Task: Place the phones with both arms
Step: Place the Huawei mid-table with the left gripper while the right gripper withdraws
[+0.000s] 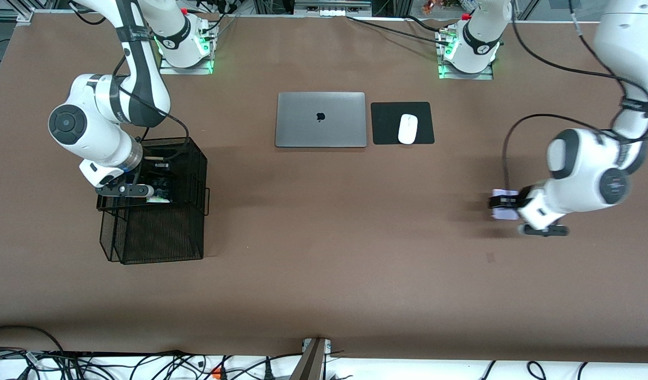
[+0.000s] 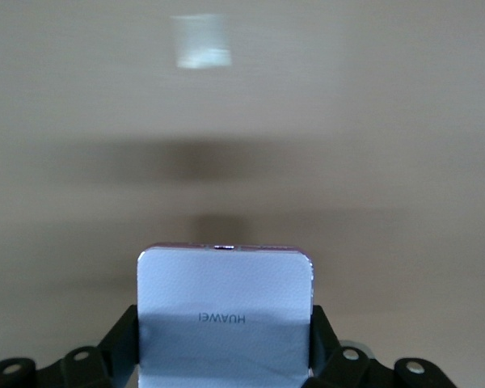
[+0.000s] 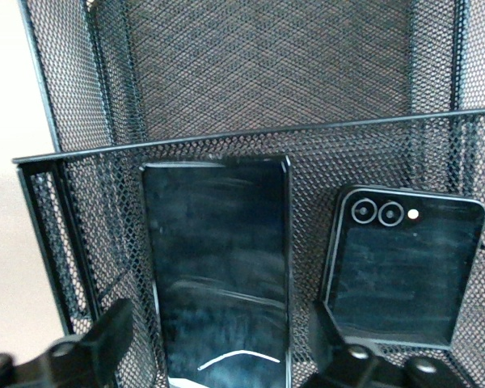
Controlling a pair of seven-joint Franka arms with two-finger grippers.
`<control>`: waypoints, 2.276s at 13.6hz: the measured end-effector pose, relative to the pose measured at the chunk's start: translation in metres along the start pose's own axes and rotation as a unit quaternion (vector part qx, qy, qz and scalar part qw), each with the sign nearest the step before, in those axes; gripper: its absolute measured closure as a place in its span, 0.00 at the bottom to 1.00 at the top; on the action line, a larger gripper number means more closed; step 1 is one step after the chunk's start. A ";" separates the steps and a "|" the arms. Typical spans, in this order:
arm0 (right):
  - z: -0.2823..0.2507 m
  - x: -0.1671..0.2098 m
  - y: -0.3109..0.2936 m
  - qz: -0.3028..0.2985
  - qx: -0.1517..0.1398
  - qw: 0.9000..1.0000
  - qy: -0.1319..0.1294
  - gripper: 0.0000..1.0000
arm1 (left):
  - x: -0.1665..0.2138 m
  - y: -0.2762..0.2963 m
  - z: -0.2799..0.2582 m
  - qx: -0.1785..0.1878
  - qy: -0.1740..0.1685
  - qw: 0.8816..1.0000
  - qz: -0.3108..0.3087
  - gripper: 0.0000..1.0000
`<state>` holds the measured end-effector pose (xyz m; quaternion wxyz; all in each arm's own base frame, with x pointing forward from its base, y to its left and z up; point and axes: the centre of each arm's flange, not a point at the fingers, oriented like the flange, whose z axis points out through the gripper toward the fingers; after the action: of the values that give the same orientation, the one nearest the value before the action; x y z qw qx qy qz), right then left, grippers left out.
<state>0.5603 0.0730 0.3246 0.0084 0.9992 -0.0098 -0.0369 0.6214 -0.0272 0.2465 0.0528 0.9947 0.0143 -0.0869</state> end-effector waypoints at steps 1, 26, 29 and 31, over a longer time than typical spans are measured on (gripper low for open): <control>-0.002 0.001 0.000 0.000 0.000 1.000 0.002 0.00 | -0.002 0.033 0.003 0.004 -0.002 1.000 -0.011 0.16; -0.129 0.036 0.037 0.055 0.024 0.998 -0.006 0.00 | -0.086 0.494 0.150 0.045 0.159 0.984 -0.067 0.16; -0.128 0.036 0.037 0.054 0.024 0.998 -0.006 0.00 | -0.082 0.494 0.149 0.043 0.163 0.983 -0.071 0.02; -0.128 0.035 0.036 0.054 0.024 0.998 -0.007 0.00 | -0.073 0.492 0.136 0.037 0.176 0.981 -0.078 0.00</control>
<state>0.6045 0.0384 0.4506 -0.0132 0.9969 -0.0642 -0.0432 0.5450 -0.5320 0.1764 0.0058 0.9916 0.0978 0.0847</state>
